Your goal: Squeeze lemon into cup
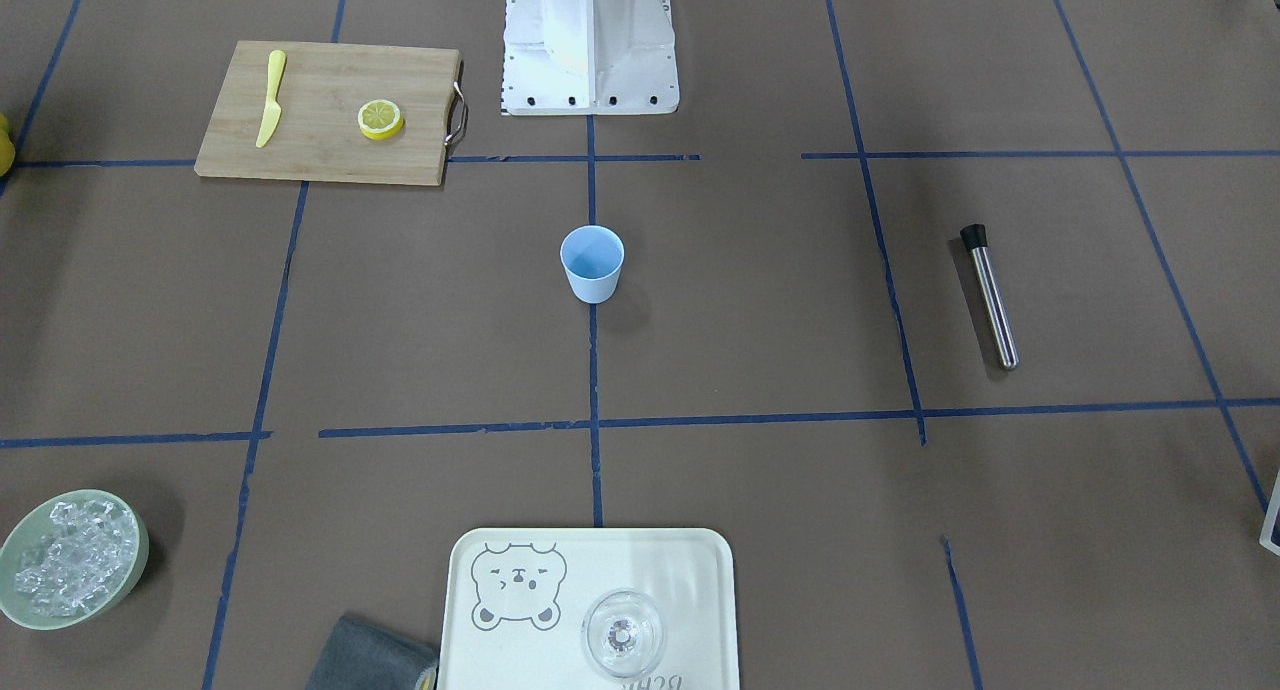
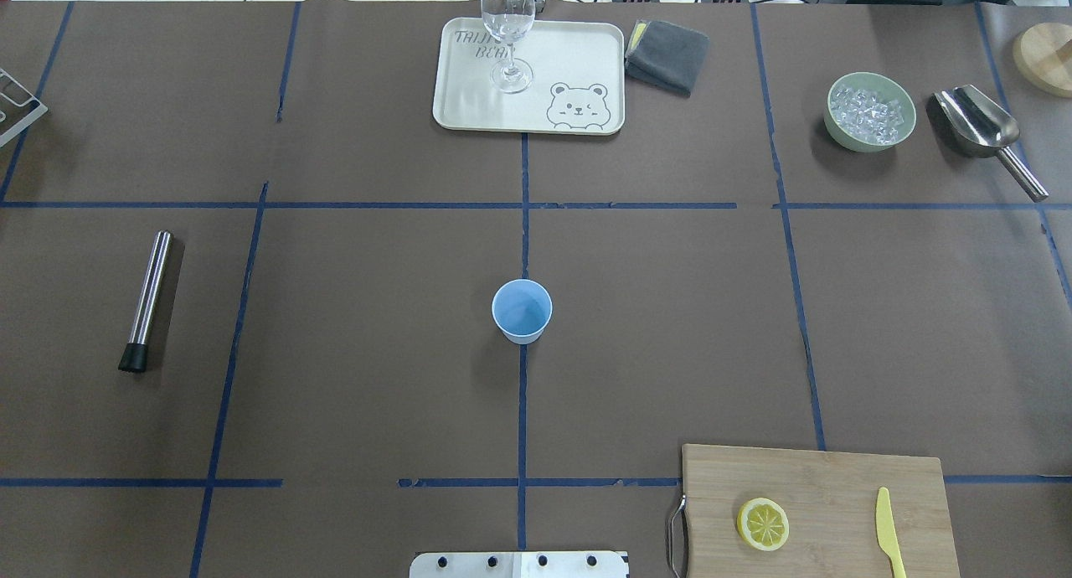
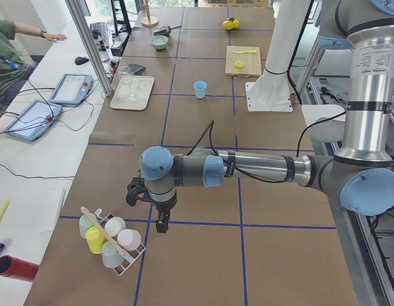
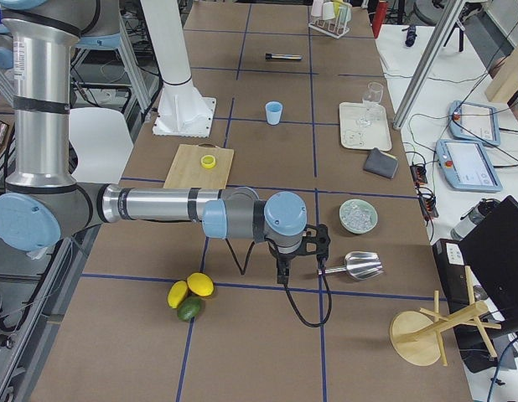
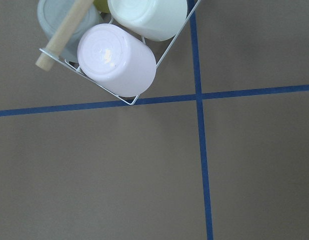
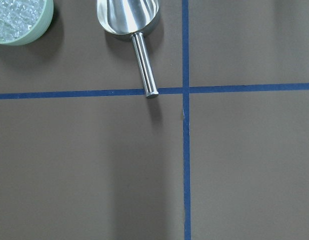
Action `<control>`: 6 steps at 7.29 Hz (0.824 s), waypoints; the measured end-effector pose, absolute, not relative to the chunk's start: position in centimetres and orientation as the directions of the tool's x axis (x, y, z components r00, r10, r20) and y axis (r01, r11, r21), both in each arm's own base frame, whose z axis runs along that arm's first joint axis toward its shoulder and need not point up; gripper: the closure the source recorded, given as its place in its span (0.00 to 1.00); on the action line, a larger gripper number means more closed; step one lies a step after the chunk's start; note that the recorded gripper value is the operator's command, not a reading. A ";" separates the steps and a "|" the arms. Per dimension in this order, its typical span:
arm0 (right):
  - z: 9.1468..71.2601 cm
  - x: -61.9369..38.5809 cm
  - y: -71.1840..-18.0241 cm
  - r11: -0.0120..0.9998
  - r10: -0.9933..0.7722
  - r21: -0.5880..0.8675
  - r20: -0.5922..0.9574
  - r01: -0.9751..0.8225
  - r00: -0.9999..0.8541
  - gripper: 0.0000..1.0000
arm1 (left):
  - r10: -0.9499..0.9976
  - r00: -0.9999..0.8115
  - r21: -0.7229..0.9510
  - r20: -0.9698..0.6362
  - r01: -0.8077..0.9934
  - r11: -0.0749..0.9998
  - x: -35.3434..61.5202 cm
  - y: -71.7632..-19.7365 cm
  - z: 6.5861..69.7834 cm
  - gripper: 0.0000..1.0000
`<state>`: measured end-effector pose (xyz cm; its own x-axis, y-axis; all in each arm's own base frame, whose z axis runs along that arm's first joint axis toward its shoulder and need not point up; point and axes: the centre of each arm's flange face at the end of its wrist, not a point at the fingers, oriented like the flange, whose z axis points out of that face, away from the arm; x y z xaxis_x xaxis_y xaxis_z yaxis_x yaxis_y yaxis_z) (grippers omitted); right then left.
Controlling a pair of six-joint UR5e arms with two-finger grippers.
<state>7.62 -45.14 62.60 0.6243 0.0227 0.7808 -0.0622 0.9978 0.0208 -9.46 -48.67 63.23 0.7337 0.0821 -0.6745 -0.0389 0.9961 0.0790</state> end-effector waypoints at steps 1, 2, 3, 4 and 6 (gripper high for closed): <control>62.6 7.6 -45.1 0.998 0.023 0.020 0.781 -0.062 0.624 0.00 | 0.082 0.734 0.079 -0.675 -0.039 0.996 -9.5 -48.7 63.2 0.00; 62.6 7.6 -45.2 0.998 0.024 0.020 0.781 -0.063 0.624 0.00 | 0.082 0.734 0.079 -0.675 -0.038 0.996 -9.5 -48.7 63.2 0.00; 62.6 7.6 -45.2 0.998 0.024 0.020 0.782 -0.063 0.623 0.00 | 0.083 0.733 0.081 -0.675 -0.038 0.996 -9.5 -48.8 63.2 0.00; 62.5 7.6 -45.2 0.998 0.024 0.020 0.782 -0.064 0.623 0.00 | 0.087 0.732 0.087 -0.675 -0.037 0.995 -9.4 -48.8 63.1 0.00; 62.4 7.6 -45.3 0.998 0.025 0.020 0.782 -0.066 0.623 0.00 | 0.100 0.732 0.109 -0.674 -0.035 0.993 -9.4 -49.0 63.1 0.00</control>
<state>7.56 -45.33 62.36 0.6226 0.0255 0.7821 -0.0657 0.9976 0.0198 -9.44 -49.02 63.11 0.7320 0.0997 -0.6740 -0.0348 0.9934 0.1092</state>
